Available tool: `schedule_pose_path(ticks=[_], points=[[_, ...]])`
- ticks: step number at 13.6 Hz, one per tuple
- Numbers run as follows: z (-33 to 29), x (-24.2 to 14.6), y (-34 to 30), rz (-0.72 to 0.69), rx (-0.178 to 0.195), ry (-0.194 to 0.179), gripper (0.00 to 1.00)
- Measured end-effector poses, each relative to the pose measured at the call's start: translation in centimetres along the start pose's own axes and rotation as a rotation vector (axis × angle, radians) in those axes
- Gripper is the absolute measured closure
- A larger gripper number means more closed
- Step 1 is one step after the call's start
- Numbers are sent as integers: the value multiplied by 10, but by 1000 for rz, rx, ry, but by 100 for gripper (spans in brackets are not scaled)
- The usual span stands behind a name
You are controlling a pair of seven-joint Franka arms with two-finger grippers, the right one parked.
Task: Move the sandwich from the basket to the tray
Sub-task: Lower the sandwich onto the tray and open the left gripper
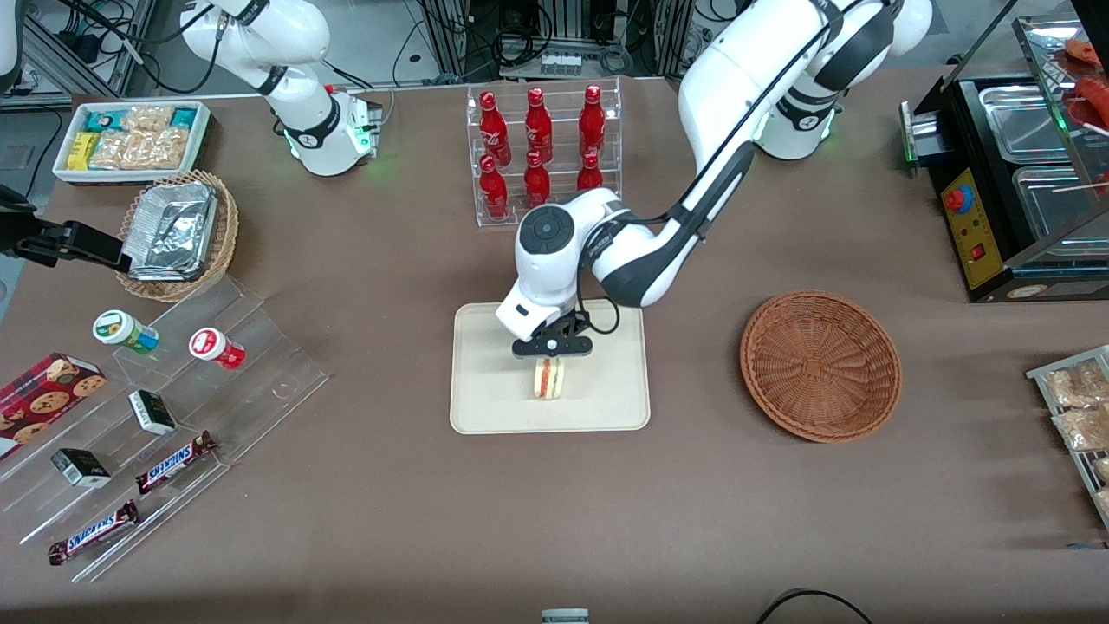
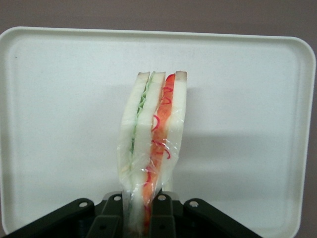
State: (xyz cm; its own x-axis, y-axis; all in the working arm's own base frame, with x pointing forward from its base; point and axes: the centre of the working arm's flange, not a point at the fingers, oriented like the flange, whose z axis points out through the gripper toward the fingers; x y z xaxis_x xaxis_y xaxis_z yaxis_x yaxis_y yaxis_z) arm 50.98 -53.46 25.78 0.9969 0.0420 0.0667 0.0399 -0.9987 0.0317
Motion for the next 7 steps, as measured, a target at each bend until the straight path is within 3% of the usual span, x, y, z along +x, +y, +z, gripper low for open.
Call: schedule_pose_path(ticks=[6, 7], points=[[29, -9, 4, -51, 52, 27, 82], [29, -8, 5, -53, 51, 29, 75]])
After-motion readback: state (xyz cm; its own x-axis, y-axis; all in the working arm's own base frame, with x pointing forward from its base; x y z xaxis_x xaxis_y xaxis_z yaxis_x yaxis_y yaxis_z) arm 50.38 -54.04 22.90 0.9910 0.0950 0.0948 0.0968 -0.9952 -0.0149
